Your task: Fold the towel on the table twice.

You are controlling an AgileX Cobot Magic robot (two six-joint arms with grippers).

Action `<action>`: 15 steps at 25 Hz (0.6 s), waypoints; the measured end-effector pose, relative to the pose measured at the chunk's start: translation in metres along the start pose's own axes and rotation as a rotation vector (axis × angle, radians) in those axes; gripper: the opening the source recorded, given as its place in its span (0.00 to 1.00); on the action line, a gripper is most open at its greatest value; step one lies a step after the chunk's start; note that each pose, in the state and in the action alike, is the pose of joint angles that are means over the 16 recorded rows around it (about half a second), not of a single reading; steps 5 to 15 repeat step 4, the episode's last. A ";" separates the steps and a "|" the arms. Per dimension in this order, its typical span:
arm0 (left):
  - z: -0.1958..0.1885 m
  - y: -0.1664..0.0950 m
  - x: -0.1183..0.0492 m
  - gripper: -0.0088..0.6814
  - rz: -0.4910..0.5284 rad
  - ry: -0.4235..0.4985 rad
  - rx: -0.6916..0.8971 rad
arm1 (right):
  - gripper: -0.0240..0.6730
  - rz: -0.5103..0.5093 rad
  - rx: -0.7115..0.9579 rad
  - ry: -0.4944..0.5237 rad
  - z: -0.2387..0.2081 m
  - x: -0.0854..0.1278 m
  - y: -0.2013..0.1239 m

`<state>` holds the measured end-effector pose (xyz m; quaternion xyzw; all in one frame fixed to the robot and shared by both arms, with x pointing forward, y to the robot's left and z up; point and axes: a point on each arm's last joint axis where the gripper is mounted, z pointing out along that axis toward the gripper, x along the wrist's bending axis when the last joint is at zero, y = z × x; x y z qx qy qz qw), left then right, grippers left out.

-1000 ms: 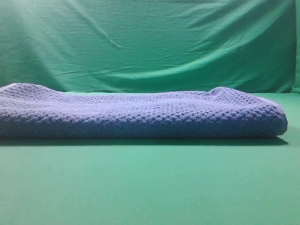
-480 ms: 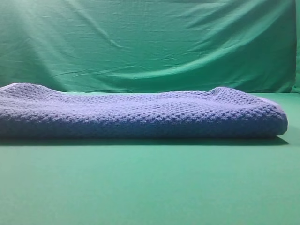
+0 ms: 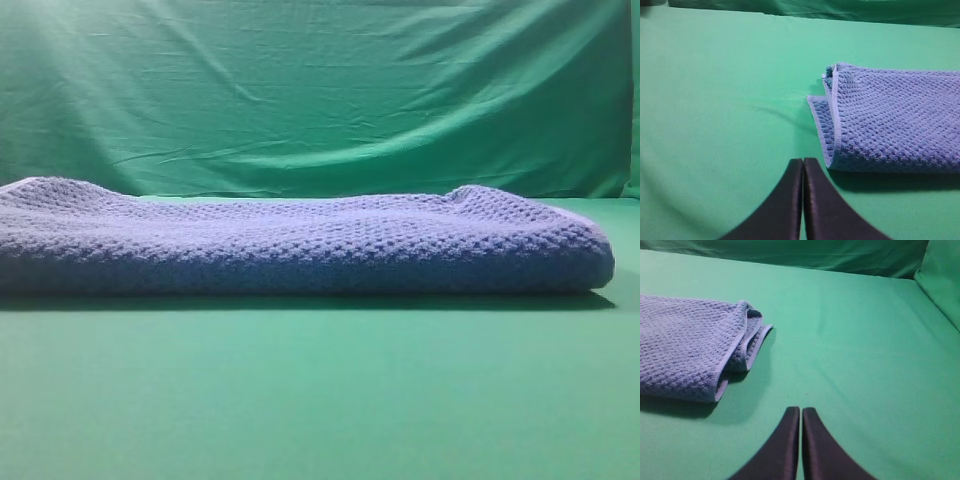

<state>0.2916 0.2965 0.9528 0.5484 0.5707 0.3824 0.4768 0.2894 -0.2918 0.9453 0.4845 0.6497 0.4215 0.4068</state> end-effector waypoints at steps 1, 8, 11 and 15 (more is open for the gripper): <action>0.000 0.000 0.000 0.01 0.000 0.000 0.000 | 0.03 0.000 0.000 0.000 0.000 0.000 0.000; 0.000 0.000 0.000 0.01 0.000 0.000 0.000 | 0.03 0.000 0.000 0.000 0.000 0.000 0.000; 0.000 0.000 0.000 0.01 0.000 0.000 0.000 | 0.03 0.000 0.000 0.000 0.000 0.000 0.000; 0.000 0.000 0.000 0.01 0.000 0.000 0.000 | 0.03 0.000 0.000 0.000 0.000 0.000 0.000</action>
